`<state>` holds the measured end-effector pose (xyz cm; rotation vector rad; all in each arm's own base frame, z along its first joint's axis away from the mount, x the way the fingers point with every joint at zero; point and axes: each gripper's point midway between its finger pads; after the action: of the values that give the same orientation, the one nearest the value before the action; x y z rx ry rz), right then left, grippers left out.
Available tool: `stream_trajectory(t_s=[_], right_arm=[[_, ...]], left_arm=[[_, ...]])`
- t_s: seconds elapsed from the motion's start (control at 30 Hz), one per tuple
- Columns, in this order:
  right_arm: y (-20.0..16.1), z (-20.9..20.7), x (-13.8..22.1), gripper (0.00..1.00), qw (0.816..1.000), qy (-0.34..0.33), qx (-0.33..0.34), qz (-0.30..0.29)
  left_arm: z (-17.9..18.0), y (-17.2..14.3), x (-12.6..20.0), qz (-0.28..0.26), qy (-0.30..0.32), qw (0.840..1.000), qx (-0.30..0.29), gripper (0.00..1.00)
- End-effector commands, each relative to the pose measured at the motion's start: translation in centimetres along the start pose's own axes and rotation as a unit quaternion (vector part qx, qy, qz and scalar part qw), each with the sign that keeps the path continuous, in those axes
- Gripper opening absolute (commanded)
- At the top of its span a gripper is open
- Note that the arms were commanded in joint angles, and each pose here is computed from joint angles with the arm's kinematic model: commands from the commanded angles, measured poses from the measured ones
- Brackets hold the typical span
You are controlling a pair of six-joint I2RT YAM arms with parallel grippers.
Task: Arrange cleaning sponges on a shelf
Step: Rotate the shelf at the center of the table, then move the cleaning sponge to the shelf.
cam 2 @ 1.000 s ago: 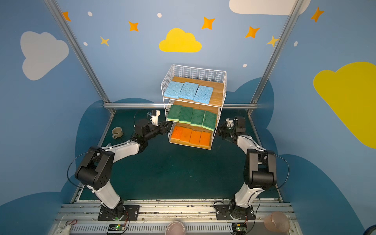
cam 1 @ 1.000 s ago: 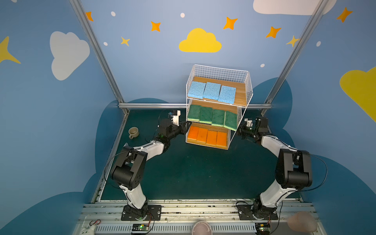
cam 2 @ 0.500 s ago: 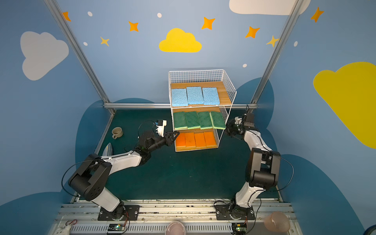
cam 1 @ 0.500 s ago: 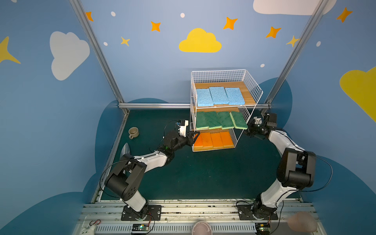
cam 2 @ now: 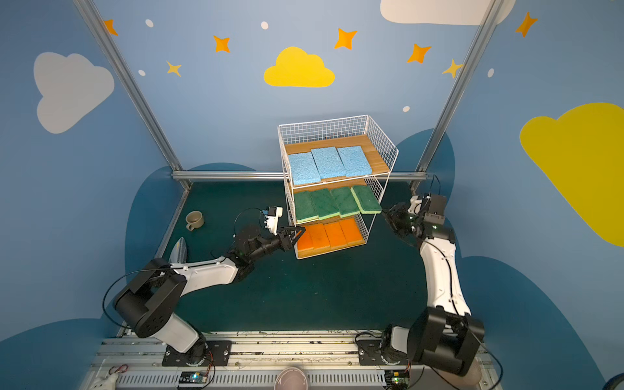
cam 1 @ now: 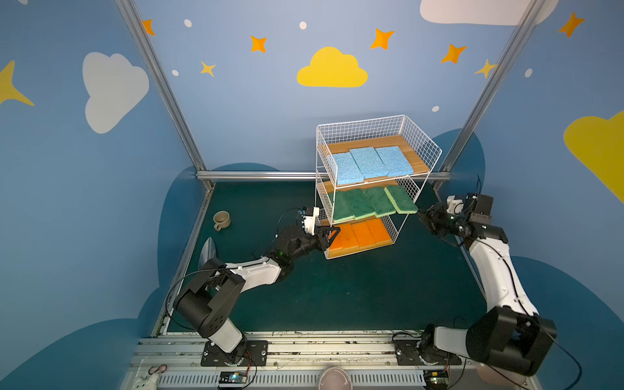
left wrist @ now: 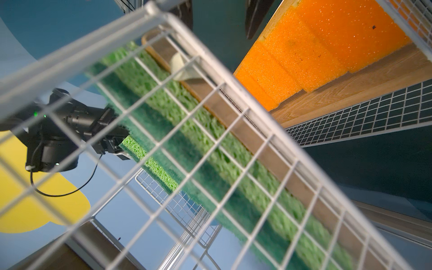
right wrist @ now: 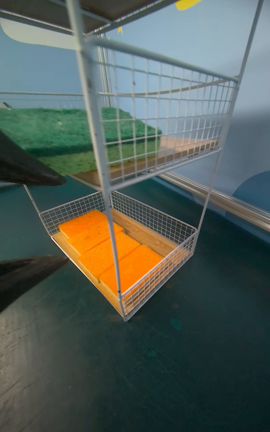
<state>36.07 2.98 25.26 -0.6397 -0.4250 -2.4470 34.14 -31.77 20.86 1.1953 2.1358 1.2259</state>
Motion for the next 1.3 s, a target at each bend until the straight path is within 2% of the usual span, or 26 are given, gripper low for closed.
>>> stream_trajectory(t_s=[0.0,0.13,0.23,0.33,0.53,0.73,0.83,0.97,1.27], right_arm=[[-2.0,-1.9,0.7,0.48,0.999,-0.004,-0.027,0.017],[-3.0,-2.2,2.4,0.51,0.999,0.017,-0.035,-0.009],[-2.7,-2.2,3.8,0.55,0.997,0.043,-0.022,-0.064],[-2.8,-2.4,5.2,0.58,0.996,0.033,-0.017,-0.081],[-3.7,1.4,5.9,0.57,0.988,0.14,-0.043,-0.044],[-3.2,3.1,4.9,0.6,0.974,0.201,-0.102,-0.026],[-3.1,4.2,4.6,0.64,0.971,0.213,-0.107,-0.026],[-3.5,5.7,3.5,0.65,0.97,0.217,-0.107,-0.001],[-3.2,7.3,1.3,0.6,0.97,0.206,-0.123,0.032]], left_arm=[[-1.7,-0.7,0.7,0.011,-0.029,0.999,0.015,0.36],[-1.8,-0.6,1.0,0.008,-0.029,0.999,0.014,0.37],[-1.7,-0.5,1.1,0.006,-0.027,1.0,0.013,0.37],[-1.8,-0.4,1.0,0.003,-0.027,1.0,0.015,0.37],[-1.6,-0.3,0.9,-0.001,-0.026,0.999,0.018,0.37],[-1.5,-0.6,0.7,0.0,-0.026,0.999,0.021,0.38],[-1.4,-0.6,0.7,0.0,-0.025,0.999,0.021,0.38],[-1.3,-0.6,0.6,-0.001,-0.024,0.999,0.021,0.38],[-1.2,-0.7,0.3,0.0,-0.026,0.999,0.023,0.38]])
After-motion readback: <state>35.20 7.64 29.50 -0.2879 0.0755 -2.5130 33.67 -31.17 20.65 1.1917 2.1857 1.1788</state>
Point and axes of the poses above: each gripper's point midway between its finger pads, its own x axis back along the fingers, its own z axis along the line the jaws close on, y = z × x, and after that the axes turned 8 degrees about -x, right-handed
